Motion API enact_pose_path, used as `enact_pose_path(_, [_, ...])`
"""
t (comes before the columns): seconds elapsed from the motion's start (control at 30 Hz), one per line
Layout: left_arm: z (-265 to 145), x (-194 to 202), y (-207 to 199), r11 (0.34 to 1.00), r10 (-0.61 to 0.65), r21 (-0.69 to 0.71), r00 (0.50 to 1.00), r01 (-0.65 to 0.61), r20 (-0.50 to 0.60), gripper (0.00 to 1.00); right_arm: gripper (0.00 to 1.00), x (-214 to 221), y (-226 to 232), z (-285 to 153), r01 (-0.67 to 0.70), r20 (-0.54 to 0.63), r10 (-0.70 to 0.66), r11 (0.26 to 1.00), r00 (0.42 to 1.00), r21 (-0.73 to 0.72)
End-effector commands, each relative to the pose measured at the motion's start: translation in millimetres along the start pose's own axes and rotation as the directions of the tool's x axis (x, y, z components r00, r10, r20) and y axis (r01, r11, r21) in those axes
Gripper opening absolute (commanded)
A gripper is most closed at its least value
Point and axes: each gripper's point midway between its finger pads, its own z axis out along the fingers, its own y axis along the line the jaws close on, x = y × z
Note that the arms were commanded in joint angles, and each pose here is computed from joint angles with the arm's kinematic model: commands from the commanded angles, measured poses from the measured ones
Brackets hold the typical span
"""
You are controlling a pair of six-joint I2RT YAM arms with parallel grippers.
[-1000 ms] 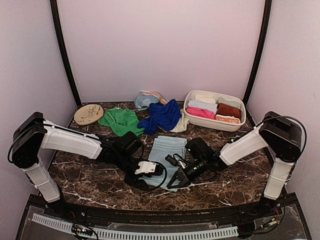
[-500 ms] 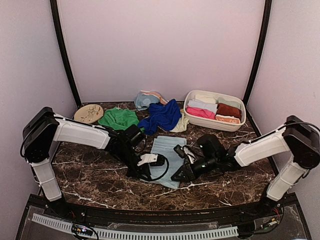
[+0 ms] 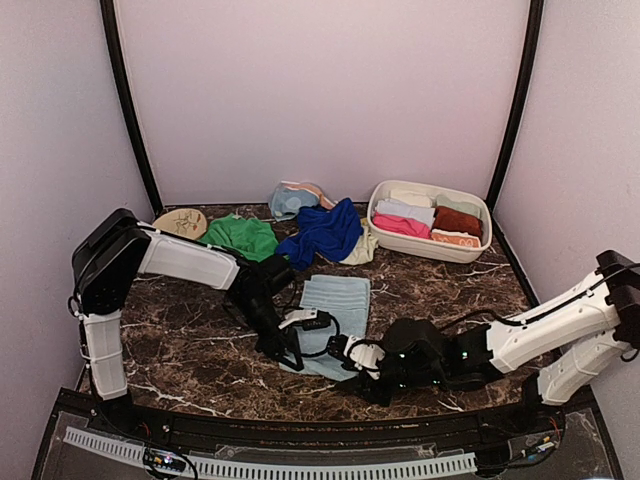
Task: Roll the towels
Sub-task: Roll the towel at the center of the board.
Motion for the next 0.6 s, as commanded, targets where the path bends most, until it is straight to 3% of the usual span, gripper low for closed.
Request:
enact_pose_path(0.0, [-5, 2, -11, 0.992, -0.084, 0.093, 0.996, 0.084, -0.005, 0.03, 0.43, 1, -7, 17, 0.177, -0.038, -0.173, 0.971, 0.984, 0.159])
enact_pose_path(0.2, [-3, 9, -11, 0.988, -0.102, 0.113, 0.994, 0.105, -0.032, 0.01, 0.38, 1, -17, 40, 0.264, -0.078, -0.252, 0.928, 0.964, 0.262])
enact_pose_path(0.43, [-5, 9, -8, 0.991, -0.086, 0.097, 0.996, 0.088, -0.026, 0.08, 0.07, 5, -27, 49, 0.194, -0.076, -0.179, 0.932, 0.981, 0.306])
enact_pose_path(0.5, [-6, 10, -7, 0.993, -0.076, 0.086, 0.997, 0.079, -0.028, 0.13, 0.01, 7, -28, 47, 0.143, -0.059, -0.131, 0.947, 0.99, 0.289])
enact_pose_path(0.57, [-10, 11, -4, 0.996, -0.068, 0.05, 0.997, 0.069, -0.022, 0.25, 0.0, 8, -27, 45, 0.063, -0.037, -0.056, 0.969, 0.998, 0.237])
